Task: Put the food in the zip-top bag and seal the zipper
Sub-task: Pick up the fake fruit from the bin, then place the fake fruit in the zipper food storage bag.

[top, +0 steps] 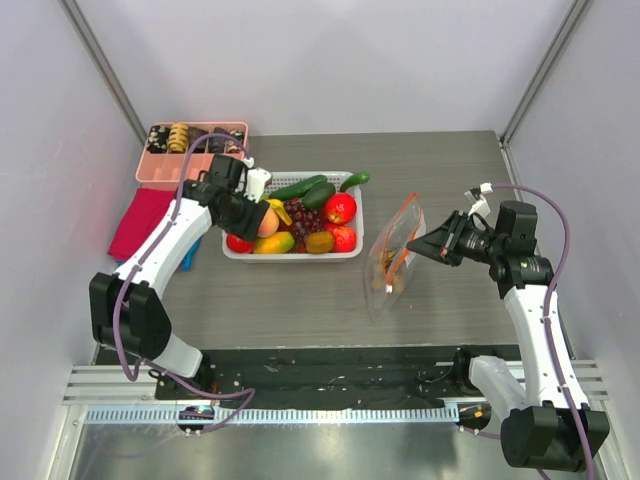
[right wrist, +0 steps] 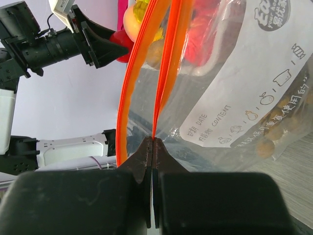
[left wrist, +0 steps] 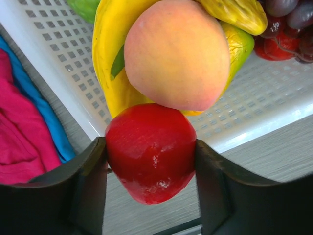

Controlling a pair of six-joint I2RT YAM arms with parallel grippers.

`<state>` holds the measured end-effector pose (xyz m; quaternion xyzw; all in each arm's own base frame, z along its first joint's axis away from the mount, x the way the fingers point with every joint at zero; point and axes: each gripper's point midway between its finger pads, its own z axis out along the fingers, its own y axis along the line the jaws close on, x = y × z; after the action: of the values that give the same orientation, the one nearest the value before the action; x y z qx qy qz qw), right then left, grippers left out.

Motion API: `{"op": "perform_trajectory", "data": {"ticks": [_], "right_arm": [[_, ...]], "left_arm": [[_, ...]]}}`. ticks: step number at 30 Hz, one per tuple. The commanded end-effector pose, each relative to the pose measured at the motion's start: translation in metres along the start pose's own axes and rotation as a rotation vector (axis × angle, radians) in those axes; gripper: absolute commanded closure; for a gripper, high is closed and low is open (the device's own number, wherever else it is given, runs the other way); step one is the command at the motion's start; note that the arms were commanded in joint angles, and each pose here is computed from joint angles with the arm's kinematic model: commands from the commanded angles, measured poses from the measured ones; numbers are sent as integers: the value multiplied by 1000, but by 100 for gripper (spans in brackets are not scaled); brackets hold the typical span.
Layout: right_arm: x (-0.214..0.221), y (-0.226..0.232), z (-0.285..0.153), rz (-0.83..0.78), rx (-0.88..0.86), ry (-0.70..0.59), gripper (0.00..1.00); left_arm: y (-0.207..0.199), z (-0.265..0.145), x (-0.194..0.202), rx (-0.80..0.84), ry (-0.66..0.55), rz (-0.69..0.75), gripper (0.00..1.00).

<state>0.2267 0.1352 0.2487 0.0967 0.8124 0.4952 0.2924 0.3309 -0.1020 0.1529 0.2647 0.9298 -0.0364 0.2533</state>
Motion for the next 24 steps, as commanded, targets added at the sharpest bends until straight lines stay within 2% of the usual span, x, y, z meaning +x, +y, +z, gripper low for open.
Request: {"op": "perform_trajectory", "data": {"ticks": [1, 6, 11, 14, 19, 20, 22, 24], "right_arm": [[-3, -2, 0, -31, 5, -10, 99], [-4, 2, -1, -41, -1, -15, 99], [-3, 1, -1, -45, 0, -12, 99], [-3, 0, 0, -44, 2, -10, 99], [-2, 1, -1, -42, -4, -7, 99], [-3, 2, -1, -44, -4, -10, 99], [-5, 5, -2, -46, -6, -14, 99], [-7, 6, -2, -48, -3, -21, 99]], "left_arm": [[2, -14, -8, -10, -24, 6, 54], [-1, -50, -29, -3, -98, -19, 81], [-10, -93, -65, 47, -221, -43, 85], [-29, -122, -101, 130, -328, -26, 85], [-115, -185, -184, 359, -627, 91, 83], [-146, -188, -192, 424, -641, 119, 83], [-181, -208, -214, 516, -735, 142, 83], [-225, -208, -222, 619, -745, 174, 83]]}}
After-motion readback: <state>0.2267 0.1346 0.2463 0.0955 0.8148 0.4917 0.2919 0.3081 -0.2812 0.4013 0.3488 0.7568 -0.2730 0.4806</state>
